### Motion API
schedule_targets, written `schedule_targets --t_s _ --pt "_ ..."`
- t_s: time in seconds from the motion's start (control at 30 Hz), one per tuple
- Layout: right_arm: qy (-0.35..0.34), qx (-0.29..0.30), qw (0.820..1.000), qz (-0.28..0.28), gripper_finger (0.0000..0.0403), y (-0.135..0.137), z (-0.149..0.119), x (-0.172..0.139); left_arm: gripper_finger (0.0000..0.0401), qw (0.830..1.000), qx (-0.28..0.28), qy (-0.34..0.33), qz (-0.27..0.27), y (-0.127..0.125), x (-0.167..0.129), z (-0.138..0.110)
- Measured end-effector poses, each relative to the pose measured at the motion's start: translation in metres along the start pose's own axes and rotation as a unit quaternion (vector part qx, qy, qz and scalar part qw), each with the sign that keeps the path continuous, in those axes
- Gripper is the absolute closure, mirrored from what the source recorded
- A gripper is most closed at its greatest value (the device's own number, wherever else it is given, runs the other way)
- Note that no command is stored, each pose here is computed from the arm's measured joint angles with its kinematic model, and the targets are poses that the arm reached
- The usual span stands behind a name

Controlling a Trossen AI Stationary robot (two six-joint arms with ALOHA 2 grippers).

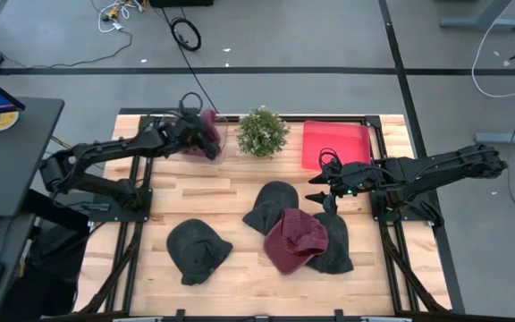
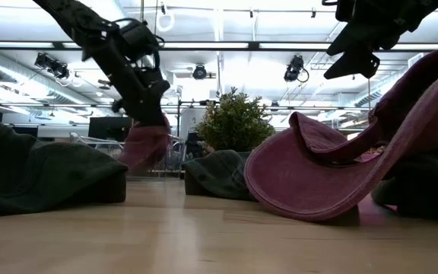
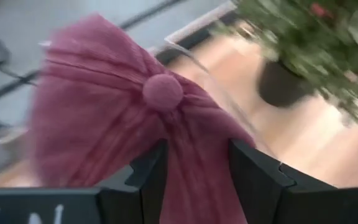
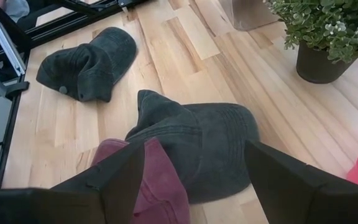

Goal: Pick & Place hat
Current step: Put the left red cap into the transparent bin, then put the left black cap into the pink bin

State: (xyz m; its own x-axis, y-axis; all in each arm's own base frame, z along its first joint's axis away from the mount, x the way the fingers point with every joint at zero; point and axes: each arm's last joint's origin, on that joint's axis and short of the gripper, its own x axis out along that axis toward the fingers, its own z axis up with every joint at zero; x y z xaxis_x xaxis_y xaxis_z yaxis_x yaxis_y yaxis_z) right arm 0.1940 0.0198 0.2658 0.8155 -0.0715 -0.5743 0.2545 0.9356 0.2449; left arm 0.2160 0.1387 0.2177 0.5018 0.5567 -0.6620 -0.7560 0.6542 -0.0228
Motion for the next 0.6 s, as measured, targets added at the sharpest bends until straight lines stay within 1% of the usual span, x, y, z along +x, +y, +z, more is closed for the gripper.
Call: schedule_targets --t_s 0.1,0.27,0.43,0.6 --pt "0.0 0.0 1.0 0.0 0.0121 0.0 0.0 0.0 0.0229 0.999 0.017 0.018 -0.028 -0.005 0.011 -0.004" --pt "0.0 0.0 1.0 0.0 0.0121 0.0 0.0 0.0 0.023 0.996 0.063 0.049 -0.044 -0.009 0.019 -0.011" --pt "0.0 0.0 1.0 0.0 0.0121 0.0 0.0 0.0 0.023 0.992 0.101 0.046 -0.055 -0.015 0.012 -0.012" --pt "-0.001 0.004 1.0 0.0 0.0121 0.0 0.0 0.0 0.023 0.992 0.118 0.018 -0.051 -0.022 -0.001 -0.009"
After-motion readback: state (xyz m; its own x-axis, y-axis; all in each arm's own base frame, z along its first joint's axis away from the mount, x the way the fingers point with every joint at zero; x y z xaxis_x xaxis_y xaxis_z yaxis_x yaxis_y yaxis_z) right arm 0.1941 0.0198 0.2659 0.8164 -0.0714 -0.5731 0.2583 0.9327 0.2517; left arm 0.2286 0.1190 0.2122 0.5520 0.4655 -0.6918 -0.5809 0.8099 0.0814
